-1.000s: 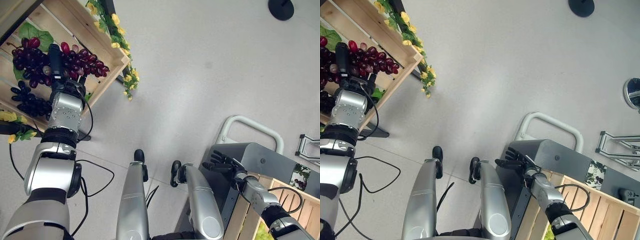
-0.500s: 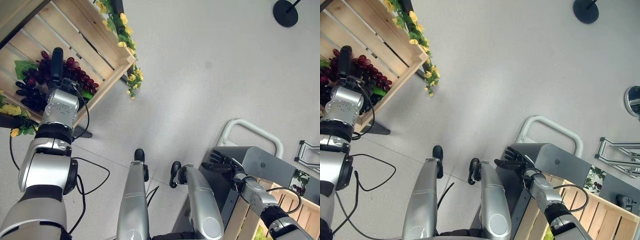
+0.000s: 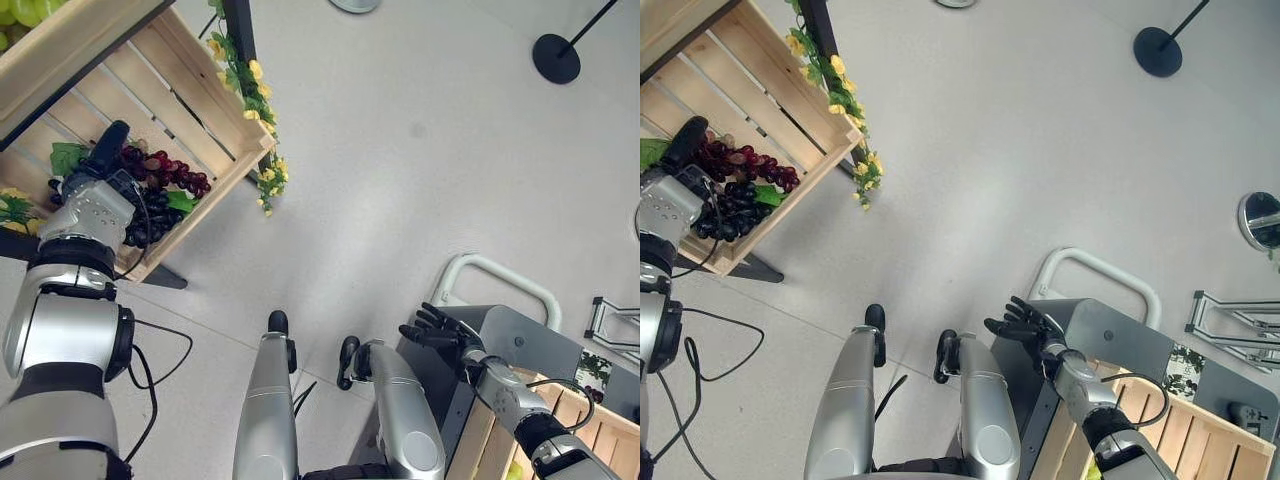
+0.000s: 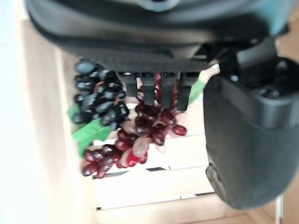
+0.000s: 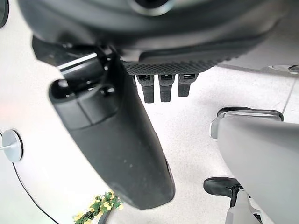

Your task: Pick up the fruits from the basket on one side to the basket on the other side

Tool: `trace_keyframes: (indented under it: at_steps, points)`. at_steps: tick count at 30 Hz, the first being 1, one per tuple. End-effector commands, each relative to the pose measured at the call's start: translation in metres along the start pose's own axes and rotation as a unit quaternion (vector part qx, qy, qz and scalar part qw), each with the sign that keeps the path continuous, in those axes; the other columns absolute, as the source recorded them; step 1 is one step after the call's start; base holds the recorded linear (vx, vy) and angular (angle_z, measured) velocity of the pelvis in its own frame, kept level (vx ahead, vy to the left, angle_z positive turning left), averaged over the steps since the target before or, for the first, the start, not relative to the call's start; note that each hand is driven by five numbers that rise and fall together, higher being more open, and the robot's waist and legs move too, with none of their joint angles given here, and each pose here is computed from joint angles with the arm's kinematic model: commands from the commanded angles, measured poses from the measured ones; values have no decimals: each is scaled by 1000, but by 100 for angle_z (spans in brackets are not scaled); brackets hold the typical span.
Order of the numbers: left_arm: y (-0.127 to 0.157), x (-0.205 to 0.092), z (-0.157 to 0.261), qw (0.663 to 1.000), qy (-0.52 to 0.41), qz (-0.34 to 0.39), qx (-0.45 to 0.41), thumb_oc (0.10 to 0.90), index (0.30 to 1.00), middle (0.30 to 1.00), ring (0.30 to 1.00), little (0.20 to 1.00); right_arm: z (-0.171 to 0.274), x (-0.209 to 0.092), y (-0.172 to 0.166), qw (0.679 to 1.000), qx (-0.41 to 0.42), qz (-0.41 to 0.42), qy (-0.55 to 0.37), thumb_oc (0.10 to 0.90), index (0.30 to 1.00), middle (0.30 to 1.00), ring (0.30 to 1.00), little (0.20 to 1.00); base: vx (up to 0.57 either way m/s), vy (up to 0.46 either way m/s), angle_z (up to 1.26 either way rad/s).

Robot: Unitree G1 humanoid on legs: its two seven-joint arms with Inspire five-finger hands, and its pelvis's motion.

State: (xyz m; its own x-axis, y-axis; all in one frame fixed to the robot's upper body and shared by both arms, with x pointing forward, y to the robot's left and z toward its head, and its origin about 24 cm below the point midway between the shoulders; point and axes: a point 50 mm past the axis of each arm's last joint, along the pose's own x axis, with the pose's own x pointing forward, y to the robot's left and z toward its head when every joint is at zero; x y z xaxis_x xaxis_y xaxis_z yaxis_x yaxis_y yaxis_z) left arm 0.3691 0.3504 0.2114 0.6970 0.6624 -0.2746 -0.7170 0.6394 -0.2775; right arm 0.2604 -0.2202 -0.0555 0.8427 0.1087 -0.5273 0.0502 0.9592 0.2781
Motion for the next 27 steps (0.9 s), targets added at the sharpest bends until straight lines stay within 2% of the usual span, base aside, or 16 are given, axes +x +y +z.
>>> trace_keyframes:
  at_steps: [1, 3, 7, 10, 16, 17, 20, 21, 27]
  points:
    - [0, -16, 72, 991, -126, 4, 34, 800, 900, 900, 900, 900, 11, -5, -8, 998, 37, -13, -53, 800, 900, 900, 900, 900, 0, 0, 0]
    - [4, -14, 70, 983, -133, 31, 122, 800, 900, 900, 900, 900, 11, -5, -9, 998, 39, -14, -51, 800, 900, 900, 900, 900, 0, 0, 0]
    - [27, -14, 82, 925, -139, 131, 328, 800, 900, 900, 900, 900, 13, -6, -15, 998, 44, -19, -44, 800, 900, 900, 900, 900, 0, 0, 0]
    - [39, -13, 88, 901, -138, 152, 383, 800, 900, 900, 900, 900, 9, -9, -19, 998, 48, -17, -42, 800, 900, 900, 900, 900, 0, 0, 0]
    - [25, -16, 86, 893, -203, 131, 380, 800, 900, 900, 900, 900, -3, -11, -17, 998, 56, -17, -35, 800, 900, 900, 900, 900, 15, -7, 0]
    - [14, -17, 77, 910, -223, 91, 336, 800, 900, 900, 900, 900, -6, -11, -15, 998, 59, -17, -34, 800, 900, 900, 900, 900, -19, -24, 4]
    - [-5, -20, 57, 934, -235, 25, 270, 800, 900, 900, 900, 900, -10, -10, -12, 997, 66, -19, -34, 800, 900, 900, 900, 900, 50, -20, 2]
    - [-17, -24, 41, 944, -239, -18, 225, 800, 900, 900, 900, 900, -12, -9, -9, 997, 70, -19, -36, 800, 900, 900, 900, 900, 53, -24, 0]
    - [-40, -40, -34, 955, -235, -132, 126, 800, 900, 900, 900, 900, -19, -6, 4, 995, 85, -25, -34, 800, 900, 900, 900, 900, 73, 8, -5]
